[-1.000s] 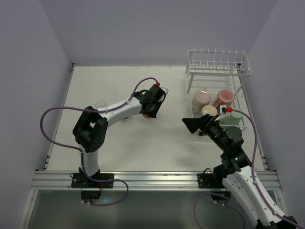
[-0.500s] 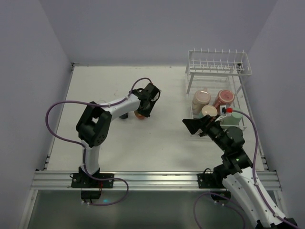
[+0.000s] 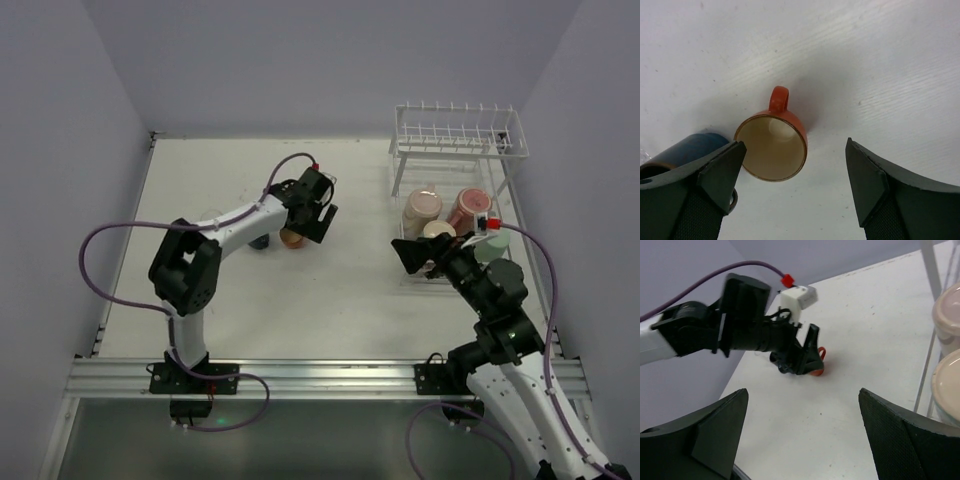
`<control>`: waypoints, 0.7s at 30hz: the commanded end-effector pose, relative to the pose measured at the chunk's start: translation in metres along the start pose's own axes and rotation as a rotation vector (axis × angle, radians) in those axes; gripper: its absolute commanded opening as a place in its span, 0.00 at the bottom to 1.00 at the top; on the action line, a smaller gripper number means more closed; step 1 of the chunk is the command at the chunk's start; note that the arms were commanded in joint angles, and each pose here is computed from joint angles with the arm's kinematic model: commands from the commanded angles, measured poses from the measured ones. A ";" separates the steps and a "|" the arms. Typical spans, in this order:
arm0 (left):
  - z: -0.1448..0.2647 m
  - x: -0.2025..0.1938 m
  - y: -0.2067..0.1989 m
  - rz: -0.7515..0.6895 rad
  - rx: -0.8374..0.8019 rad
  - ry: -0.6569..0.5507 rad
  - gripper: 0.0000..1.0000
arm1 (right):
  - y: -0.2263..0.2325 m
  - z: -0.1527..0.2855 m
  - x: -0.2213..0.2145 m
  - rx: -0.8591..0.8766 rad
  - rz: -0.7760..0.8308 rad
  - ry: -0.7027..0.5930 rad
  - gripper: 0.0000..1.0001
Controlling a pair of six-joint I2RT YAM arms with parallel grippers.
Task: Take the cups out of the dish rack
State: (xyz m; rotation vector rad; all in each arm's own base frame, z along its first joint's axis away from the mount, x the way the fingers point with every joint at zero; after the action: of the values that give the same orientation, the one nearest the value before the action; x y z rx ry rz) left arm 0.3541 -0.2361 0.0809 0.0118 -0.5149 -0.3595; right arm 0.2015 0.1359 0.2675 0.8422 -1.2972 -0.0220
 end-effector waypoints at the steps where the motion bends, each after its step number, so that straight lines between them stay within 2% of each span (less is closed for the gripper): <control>1: 0.083 0.072 0.001 0.086 -0.105 -0.335 0.90 | -0.007 0.003 0.025 -0.110 0.097 -0.034 0.93; 2: 0.113 0.084 0.003 0.110 -0.140 -0.422 0.91 | -0.013 0.004 0.024 -0.142 0.117 -0.021 0.91; 4: 0.144 0.095 -0.006 0.111 -0.246 -0.522 0.93 | -0.018 0.004 0.037 -0.207 0.144 -0.041 0.86; 6: 0.190 0.104 -0.009 0.124 -0.351 -0.632 0.94 | -0.024 0.008 0.047 -0.278 0.190 -0.036 0.86; 9: 0.236 0.093 -0.018 0.103 -0.501 -0.713 0.95 | -0.046 0.010 0.051 -0.424 0.229 -0.014 0.93; 10: 0.233 0.080 -0.021 0.095 -0.524 -0.695 0.95 | -0.052 0.010 0.047 -0.456 0.235 0.010 0.97; 11: 0.252 0.072 -0.019 0.086 -0.563 -0.733 0.95 | -0.062 0.007 0.044 -0.503 0.238 0.033 0.99; 12: 0.258 0.067 -0.019 0.082 -0.582 -0.754 0.95 | -0.069 0.006 0.039 -0.537 0.243 0.055 0.99; 13: 0.248 0.051 -0.020 0.075 -0.590 -0.726 0.95 | -0.075 0.006 0.037 -0.573 0.247 0.070 0.99; 15: 0.269 0.036 -0.016 0.063 -0.624 -0.777 0.95 | -0.092 0.006 0.031 -0.665 0.265 0.118 0.99; 16: 0.260 0.023 -0.015 0.057 -0.621 -0.757 0.95 | -0.096 0.007 0.028 -0.687 0.273 0.140 0.99; 17: 0.273 0.015 -0.011 0.050 -0.632 -0.796 0.95 | -0.098 0.007 0.028 -0.700 0.276 0.146 0.99; 21: 0.277 -0.006 0.006 0.067 -0.575 -0.853 0.97 | -0.116 0.012 0.025 -0.833 0.314 0.211 0.99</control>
State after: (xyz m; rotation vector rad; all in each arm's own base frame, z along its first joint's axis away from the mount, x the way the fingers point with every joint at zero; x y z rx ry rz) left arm 0.2285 -0.2159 0.3103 -0.7196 -1.1646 -0.4290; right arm 0.2530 0.0580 0.2189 0.0837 -1.0933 -0.1707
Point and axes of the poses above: each gripper's point midway between its finger pads, its own z axis back along the fingers, its own y axis along the line the jaws close on, x = y × z, the point moved 2 cm from there along z, back along the fingers, and after that the axes turned 5 degrees about z, right-handed, at the moved point
